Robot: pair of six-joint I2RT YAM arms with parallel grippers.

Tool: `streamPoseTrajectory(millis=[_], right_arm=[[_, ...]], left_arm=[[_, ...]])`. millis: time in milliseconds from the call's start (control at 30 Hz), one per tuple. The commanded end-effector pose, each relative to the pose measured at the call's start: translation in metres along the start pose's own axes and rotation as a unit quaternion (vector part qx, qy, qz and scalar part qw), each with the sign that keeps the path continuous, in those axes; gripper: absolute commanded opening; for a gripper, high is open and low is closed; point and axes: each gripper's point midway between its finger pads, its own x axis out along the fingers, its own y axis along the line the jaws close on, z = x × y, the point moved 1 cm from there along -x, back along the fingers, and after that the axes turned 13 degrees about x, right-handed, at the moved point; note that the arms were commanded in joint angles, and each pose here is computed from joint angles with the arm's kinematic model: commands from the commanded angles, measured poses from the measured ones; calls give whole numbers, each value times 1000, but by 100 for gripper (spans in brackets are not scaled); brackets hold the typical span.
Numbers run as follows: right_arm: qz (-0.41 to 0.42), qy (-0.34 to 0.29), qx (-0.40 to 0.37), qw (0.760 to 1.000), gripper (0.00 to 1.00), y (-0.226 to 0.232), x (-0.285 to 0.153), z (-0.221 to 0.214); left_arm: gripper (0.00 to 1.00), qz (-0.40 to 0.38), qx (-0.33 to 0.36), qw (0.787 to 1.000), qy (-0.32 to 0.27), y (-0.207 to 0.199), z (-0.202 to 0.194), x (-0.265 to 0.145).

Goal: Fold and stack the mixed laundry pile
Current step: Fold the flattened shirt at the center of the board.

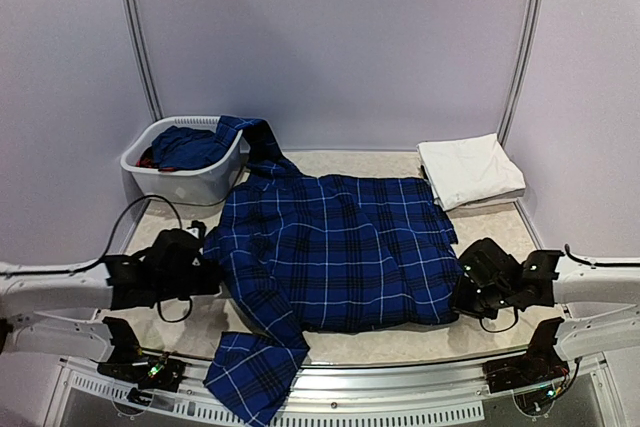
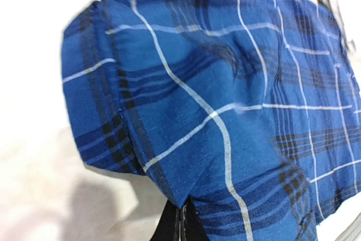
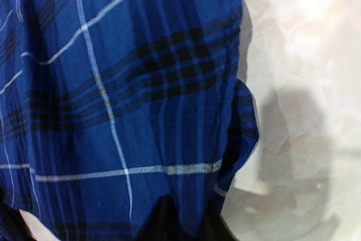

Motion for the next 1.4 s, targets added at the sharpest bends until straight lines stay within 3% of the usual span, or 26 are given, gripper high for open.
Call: streamPoseTrajectory(millis=[0,33,167,400,567,633,700,767,833,867,900,1067,1167,1233,1367], right_arm=[[7,-3,-1,1000,7,-6,-6,1],[12,1,-3,1000,1,-4,-5,0],[-11,-12,-10,1000,0,-11,-5,4],[-151,-128,41,979,0,-74,-47,42],[-96,-111,48,988,0,-59,-44,37],[-74,-90,29,993,7,-47,-39,31],[-66,-72,15,995,18,-40,-35,27],[-68,-67,5,995,50,-39,-36,26],[-63,-61,3,996,71,-40,-39,24],[-55,-57,3,997,74,-40,-42,23],[-41,-54,4,998,76,-37,-46,22],[7,-34,-2,999,76,-34,-56,15],[41,-12,-16,999,69,-26,-57,8],[76,17,-35,996,56,-16,-56,-3],[115,55,-74,989,56,-6,-54,-19]], left_arm=[[0,66,8,997,25,38,-29,-18],[0,69,6,997,26,42,-33,-20],[0,73,-8,997,31,50,-43,-26],[0,69,-47,997,1,61,-45,-41],[0,60,-51,997,2,60,-47,-42],[0,54,-49,997,10,57,-50,-40],[12,48,-48,998,18,55,-51,-40],[39,42,-48,998,24,52,-53,-42],[69,36,-53,998,27,51,-53,-45],[90,31,-54,998,29,49,-53,-47],[98,27,-55,998,31,48,-52,-49],[98,18,-29,998,49,36,-47,-59],[77,-22,-10,998,58,14,-44,-56],[65,-49,12,996,73,-3,-47,-53],[62,-60,56,991,110,-18,-55,-53]])
